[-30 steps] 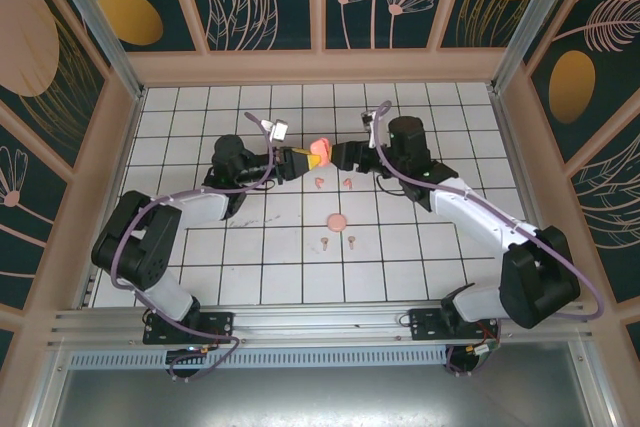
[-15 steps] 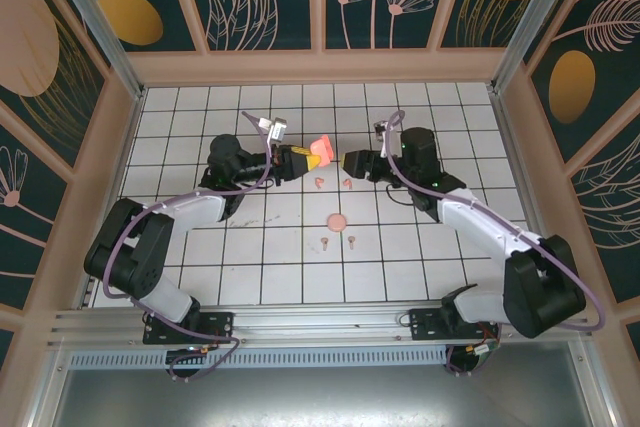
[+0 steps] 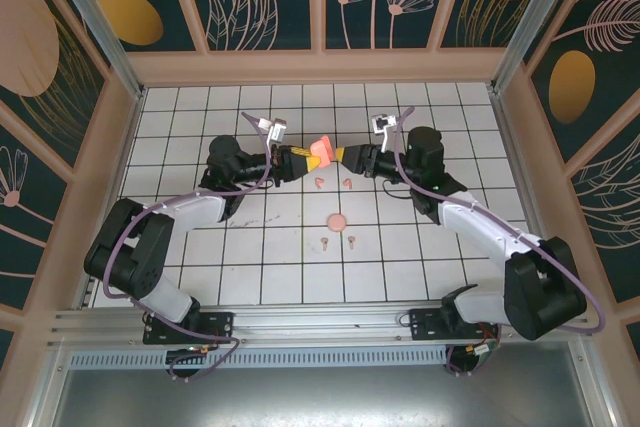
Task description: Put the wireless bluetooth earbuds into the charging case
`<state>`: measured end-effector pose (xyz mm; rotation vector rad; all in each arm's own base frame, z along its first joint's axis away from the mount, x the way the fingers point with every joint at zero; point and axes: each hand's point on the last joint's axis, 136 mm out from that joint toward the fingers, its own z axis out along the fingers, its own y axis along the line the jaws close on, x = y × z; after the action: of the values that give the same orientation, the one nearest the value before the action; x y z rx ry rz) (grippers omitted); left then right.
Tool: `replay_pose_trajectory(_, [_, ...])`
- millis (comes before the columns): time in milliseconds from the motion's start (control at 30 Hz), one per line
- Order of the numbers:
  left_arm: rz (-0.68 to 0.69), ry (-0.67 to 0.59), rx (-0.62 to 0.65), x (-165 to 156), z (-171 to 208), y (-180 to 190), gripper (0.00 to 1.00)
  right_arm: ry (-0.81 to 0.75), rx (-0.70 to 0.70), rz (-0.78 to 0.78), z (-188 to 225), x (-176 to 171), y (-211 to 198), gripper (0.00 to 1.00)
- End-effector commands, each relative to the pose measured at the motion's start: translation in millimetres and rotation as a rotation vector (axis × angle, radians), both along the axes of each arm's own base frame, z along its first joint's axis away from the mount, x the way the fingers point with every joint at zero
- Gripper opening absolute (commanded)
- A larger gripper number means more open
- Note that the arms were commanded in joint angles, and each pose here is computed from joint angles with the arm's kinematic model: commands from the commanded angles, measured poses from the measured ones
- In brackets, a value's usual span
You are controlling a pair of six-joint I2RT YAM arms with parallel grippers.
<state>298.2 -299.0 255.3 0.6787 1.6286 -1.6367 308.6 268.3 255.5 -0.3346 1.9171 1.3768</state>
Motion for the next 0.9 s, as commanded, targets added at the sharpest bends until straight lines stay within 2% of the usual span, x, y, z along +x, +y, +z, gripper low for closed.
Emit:
replay_pose_trajectory(0, [-0.012, -0.050, -0.026, -5.7, 12.3, 0.9, 0.00, -0.020, 0.036, 0.039, 9.0, -2.0, 8.7, 0.44])
replay_pose_trajectory(633, [-0.020, -0.046, -0.037, -7.7, 11.1, -2.8, 0.00, 0.001, 0.064, 0.074, 8.2, 2.9, 25.1, 0.37])
replay_pose_trajectory(767, [-0.018, -0.050, -0.040, -7.3, 11.7, -3.7, 0.00, 0.002, 0.076, 0.091, 10.7, 1.0, 26.8, 0.31])
replay_pose_trajectory(867, [-0.019, -0.047, -0.039, -7.6, 10.6, -4.3, 0.00, 0.002, 0.080, 0.098, 11.7, -0.5, 27.5, 0.24])
